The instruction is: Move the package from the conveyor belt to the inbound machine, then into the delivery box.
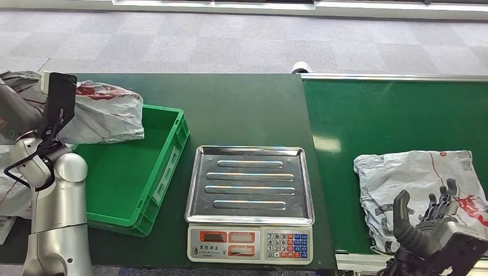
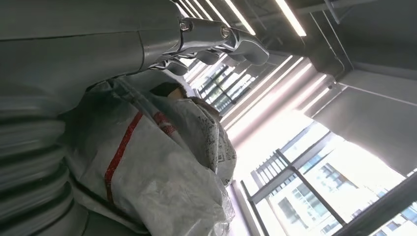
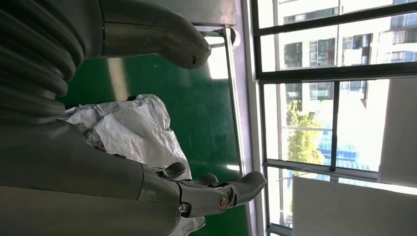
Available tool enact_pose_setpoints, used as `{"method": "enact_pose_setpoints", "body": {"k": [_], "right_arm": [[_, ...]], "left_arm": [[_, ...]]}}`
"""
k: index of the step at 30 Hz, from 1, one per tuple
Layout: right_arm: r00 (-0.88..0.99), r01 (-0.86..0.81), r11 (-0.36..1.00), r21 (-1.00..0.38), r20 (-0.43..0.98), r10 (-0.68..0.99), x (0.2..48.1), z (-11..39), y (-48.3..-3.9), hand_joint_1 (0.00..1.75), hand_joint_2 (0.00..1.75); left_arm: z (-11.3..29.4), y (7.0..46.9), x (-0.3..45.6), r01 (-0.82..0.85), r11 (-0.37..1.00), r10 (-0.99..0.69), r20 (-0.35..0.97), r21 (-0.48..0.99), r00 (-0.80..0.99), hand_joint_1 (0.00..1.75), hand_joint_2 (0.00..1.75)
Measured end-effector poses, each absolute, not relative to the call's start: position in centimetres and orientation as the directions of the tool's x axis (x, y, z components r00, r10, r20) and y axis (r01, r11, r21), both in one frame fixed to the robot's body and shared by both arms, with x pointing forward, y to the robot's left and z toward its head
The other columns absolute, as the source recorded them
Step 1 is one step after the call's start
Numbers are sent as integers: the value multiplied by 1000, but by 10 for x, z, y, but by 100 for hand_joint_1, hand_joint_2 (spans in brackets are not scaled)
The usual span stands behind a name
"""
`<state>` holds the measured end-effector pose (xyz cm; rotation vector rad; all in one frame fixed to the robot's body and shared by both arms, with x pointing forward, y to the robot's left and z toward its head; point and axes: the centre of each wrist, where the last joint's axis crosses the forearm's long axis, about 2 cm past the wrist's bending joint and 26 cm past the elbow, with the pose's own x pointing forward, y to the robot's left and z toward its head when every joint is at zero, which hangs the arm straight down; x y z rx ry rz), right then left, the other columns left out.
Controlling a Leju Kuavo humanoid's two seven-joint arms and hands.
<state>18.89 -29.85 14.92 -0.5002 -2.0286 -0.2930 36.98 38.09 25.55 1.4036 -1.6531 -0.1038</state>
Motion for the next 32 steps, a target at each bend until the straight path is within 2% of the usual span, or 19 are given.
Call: {"method": "enact_pose_setpoints", "body": {"k": [6, 10, 14, 19, 25, 32], "right_arm": [[-436, 454, 891, -4, 871, 226, 189, 149, -299, 0, 175], [-435, 448, 894, -8, 871, 226, 189, 149, -299, 0, 175], [-437, 438, 899, -10, 871, 223, 193, 151, -299, 0, 175], [-430, 437, 899, -12, 876, 220, 196, 149, -299, 0, 175], [-425, 442, 897, -13, 877, 222, 195, 148, -299, 0, 175], [-411, 458, 889, -16, 883, 228, 194, 148, -299, 0, 175]], "left_arm": [[252, 367, 365, -572, 627, -703, 700, 528, -125, 0, 175], [247, 355, 363, -407, 675, -703, 704, 616, -101, 0, 175], [234, 347, 366, -232, 584, -796, 604, 778, 24, 0, 175], [214, 344, 368, -113, 502, -856, 511, 858, 78, 0, 175], [207, 351, 367, -222, 344, -879, 396, 912, 266, 0, 175], [208, 371, 365, -440, 161, -835, 359, 884, 417, 0, 175]]}}
